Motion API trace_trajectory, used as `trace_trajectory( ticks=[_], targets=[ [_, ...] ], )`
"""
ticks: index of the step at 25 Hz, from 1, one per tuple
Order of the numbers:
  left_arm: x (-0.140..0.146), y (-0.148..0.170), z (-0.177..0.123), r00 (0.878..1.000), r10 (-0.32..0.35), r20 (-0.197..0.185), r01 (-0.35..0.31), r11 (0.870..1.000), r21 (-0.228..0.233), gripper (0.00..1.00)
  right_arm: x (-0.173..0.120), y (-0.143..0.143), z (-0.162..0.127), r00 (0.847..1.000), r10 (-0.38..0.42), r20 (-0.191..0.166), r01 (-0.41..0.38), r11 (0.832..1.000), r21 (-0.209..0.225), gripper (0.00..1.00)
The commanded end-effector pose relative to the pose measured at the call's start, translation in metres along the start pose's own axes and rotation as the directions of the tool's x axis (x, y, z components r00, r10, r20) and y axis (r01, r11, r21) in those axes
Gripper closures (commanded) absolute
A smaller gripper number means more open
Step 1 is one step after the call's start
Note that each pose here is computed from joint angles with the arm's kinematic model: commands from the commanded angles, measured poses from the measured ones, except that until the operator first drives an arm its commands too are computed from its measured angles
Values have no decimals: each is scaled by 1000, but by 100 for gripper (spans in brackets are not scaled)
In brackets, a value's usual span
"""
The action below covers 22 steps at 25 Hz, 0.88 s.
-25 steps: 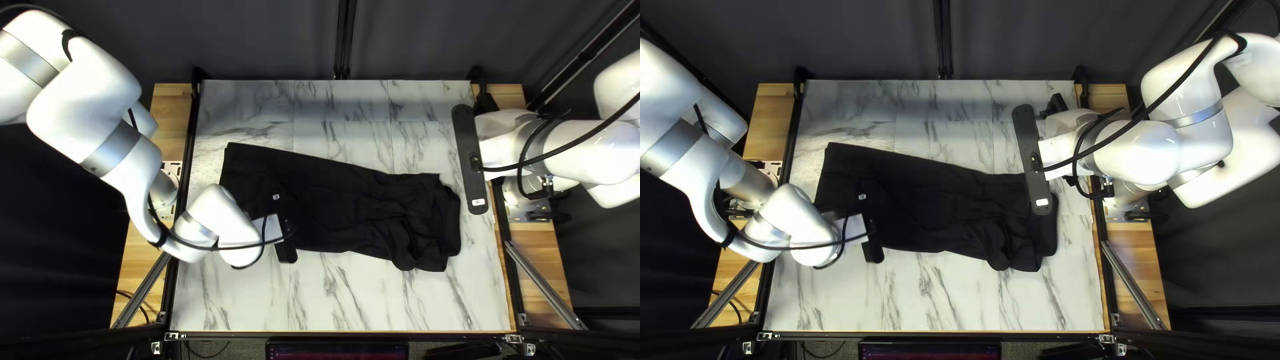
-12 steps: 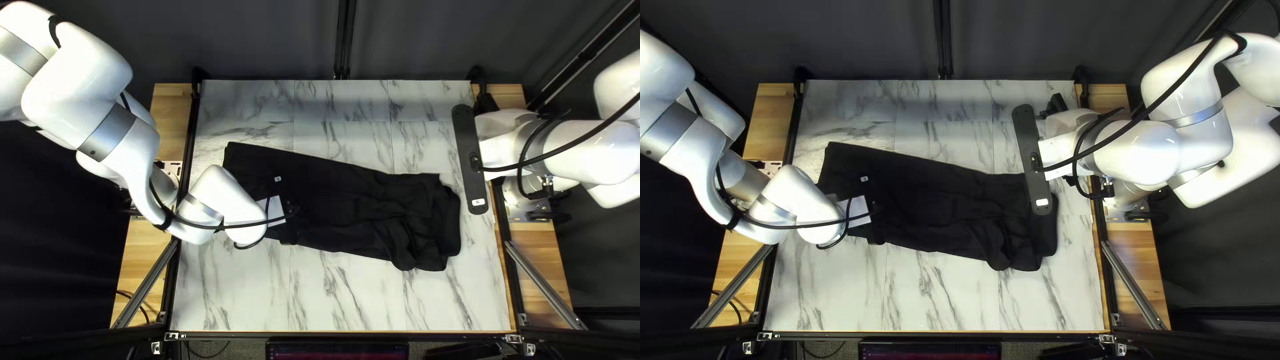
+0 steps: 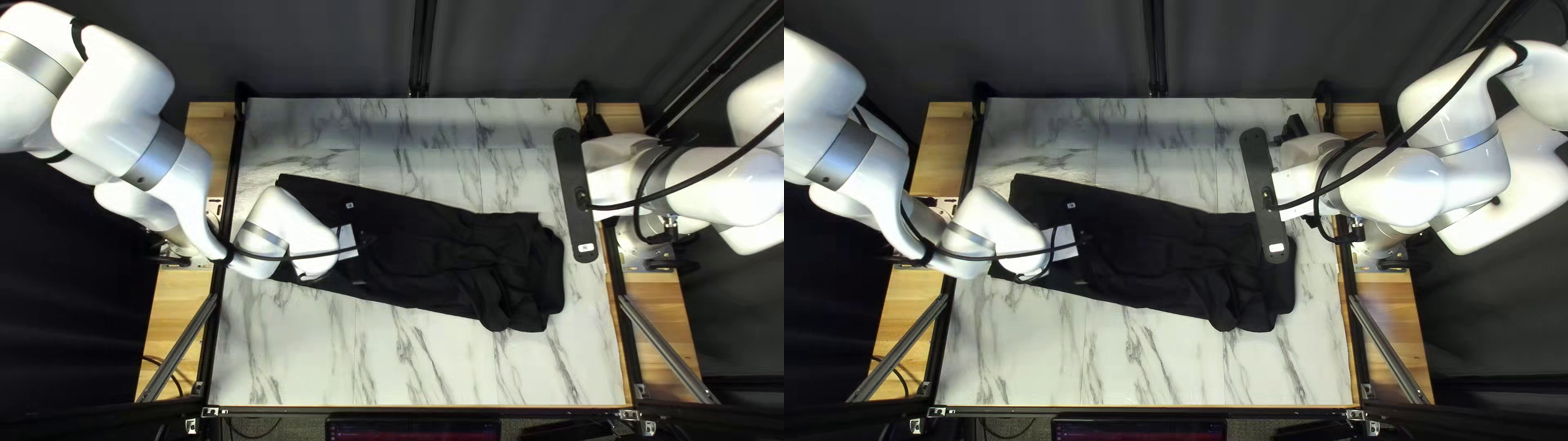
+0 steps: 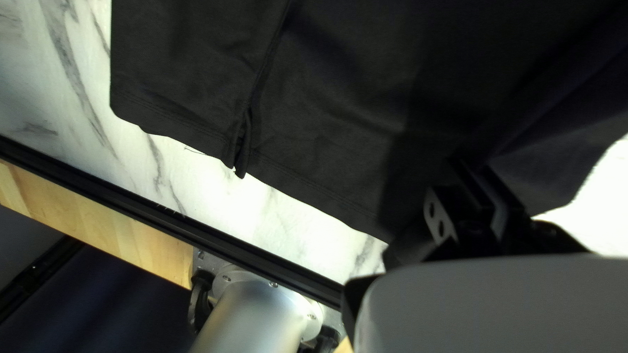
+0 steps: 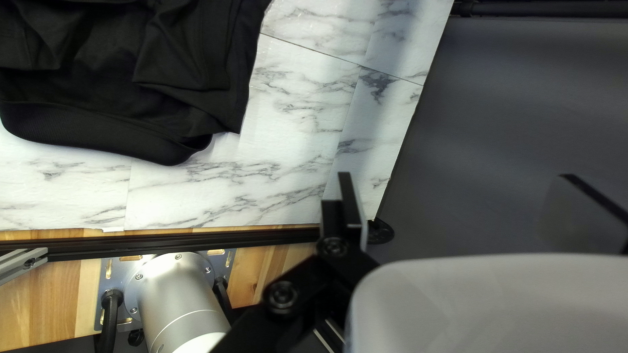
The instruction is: Fold t-shirt
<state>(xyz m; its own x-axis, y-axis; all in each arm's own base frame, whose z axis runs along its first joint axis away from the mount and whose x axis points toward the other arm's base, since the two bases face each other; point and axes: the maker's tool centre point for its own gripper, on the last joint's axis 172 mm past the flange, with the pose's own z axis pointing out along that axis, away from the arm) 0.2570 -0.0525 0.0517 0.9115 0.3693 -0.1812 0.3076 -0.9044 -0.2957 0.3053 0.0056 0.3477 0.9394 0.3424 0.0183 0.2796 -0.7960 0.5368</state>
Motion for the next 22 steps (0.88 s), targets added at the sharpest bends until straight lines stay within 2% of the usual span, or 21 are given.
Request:
trace_trajectory(
  ticks=[1, 4, 7, 8, 15, 22],
  targets=[
    [4, -4, 5, 1000, -13, 5, 13, 1000, -8, 79, 0, 0, 0, 1000, 0, 0, 0, 1000, 0, 0],
    [9, -4, 4, 1000, -11, 7, 12, 1000, -13, 80, 0, 0, 0, 1000, 0, 0, 0, 1000, 0, 0],
    [12, -3, -4, 1000, -5, 4, 5, 1000, -14, 85, 0, 0, 0, 1000, 0, 0, 0, 1000, 0, 0],
    [12, -3, -8, 1000, -2, 2, 2, 1000, -12, 93, 0, 0, 0, 1000, 0, 0, 0, 1000, 0, 0],
    [17, -13, -16, 1000, 3, -15, -3, 1000, 2, 99, 0, 0, 0, 1000, 0, 0, 0, 1000, 0, 0],
    [15, -25, -5, 1000, -20, -12, 20, 1000, 8, 98, 0, 0, 0, 1000, 0, 0, 0, 1000, 0, 0]
  ],
)
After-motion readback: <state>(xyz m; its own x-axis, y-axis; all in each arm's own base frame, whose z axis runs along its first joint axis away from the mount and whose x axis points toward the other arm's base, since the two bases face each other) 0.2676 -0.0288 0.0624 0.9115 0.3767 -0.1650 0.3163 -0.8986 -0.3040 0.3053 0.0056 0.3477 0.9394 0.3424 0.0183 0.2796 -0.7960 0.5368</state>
